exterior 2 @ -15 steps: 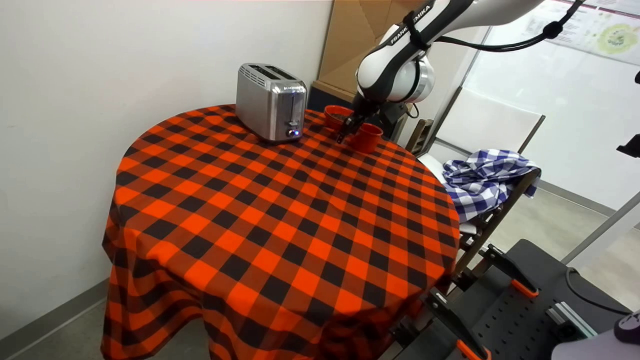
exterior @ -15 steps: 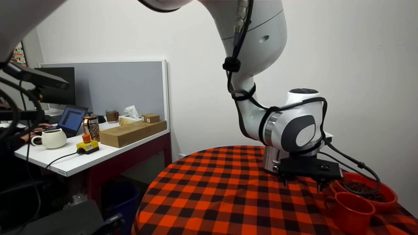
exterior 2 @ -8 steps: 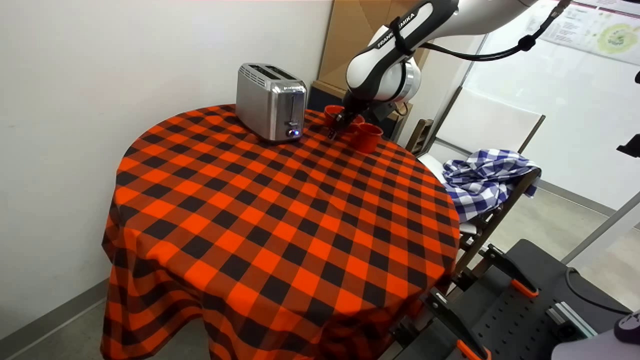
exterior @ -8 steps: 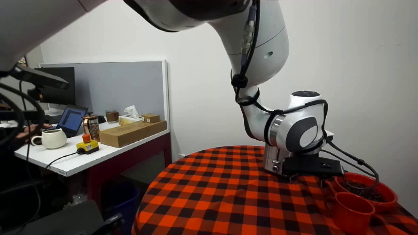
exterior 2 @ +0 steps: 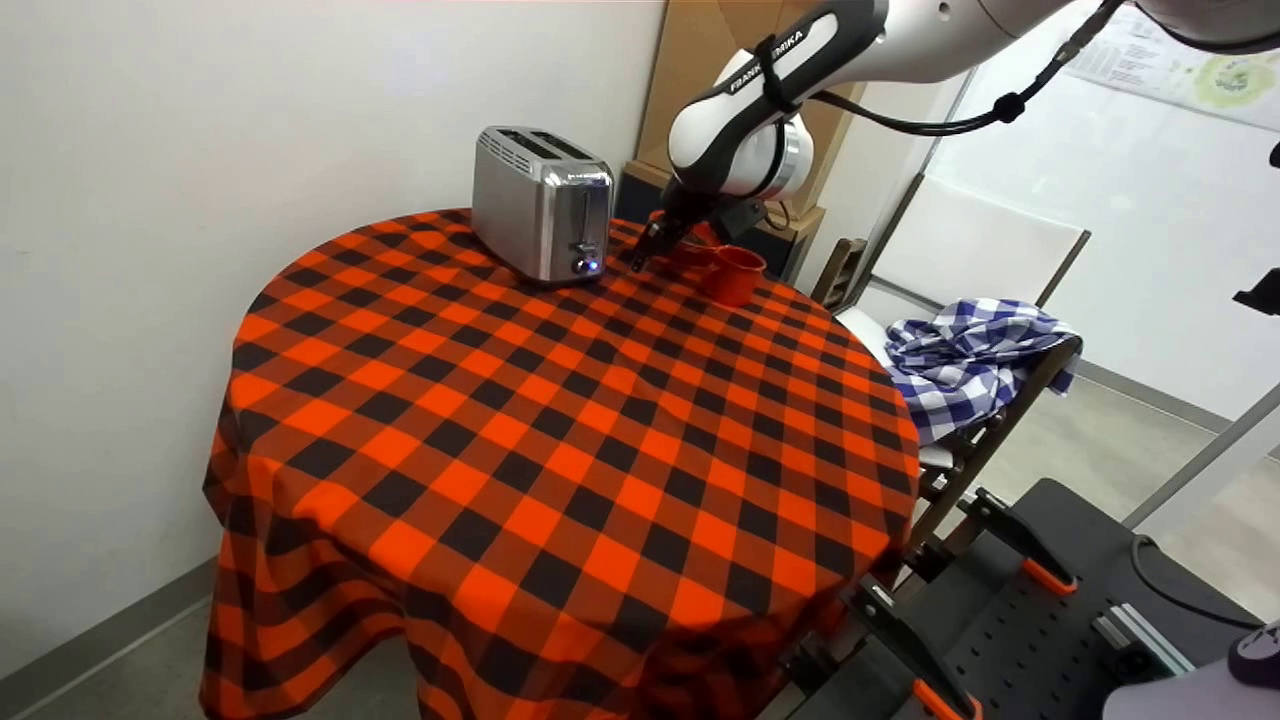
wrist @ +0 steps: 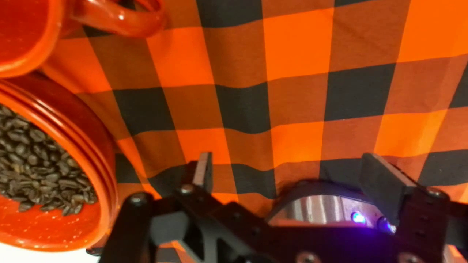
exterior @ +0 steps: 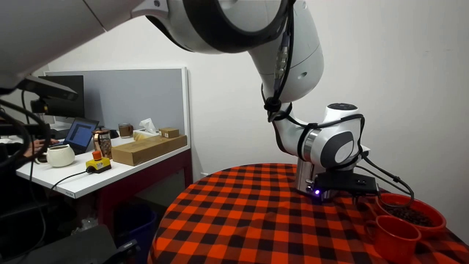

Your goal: Press the button on her toaster

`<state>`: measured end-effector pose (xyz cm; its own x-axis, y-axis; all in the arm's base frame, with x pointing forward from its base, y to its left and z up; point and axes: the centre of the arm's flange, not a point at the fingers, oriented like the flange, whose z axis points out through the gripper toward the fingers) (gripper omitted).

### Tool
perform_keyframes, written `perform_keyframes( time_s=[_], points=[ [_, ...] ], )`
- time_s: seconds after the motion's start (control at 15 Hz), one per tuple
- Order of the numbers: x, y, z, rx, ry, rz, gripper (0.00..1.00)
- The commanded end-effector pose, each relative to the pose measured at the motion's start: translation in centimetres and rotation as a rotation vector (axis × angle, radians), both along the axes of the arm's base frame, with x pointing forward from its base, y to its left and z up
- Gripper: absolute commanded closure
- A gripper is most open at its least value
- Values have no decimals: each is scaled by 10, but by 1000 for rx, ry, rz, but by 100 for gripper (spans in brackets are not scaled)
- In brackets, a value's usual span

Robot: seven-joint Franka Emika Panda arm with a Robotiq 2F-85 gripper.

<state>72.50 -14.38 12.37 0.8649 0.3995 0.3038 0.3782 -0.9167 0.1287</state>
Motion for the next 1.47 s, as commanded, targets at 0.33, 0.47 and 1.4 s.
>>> perform_keyframes(
  time_s=[0.33, 0.47, 1.4],
  points=[
    [35, 2, -17, 26, -40, -3, 0],
    [39, 4, -18, 33, -52, -6, 0],
    [60, 10, -33, 103, -53, -27, 0]
  ],
)
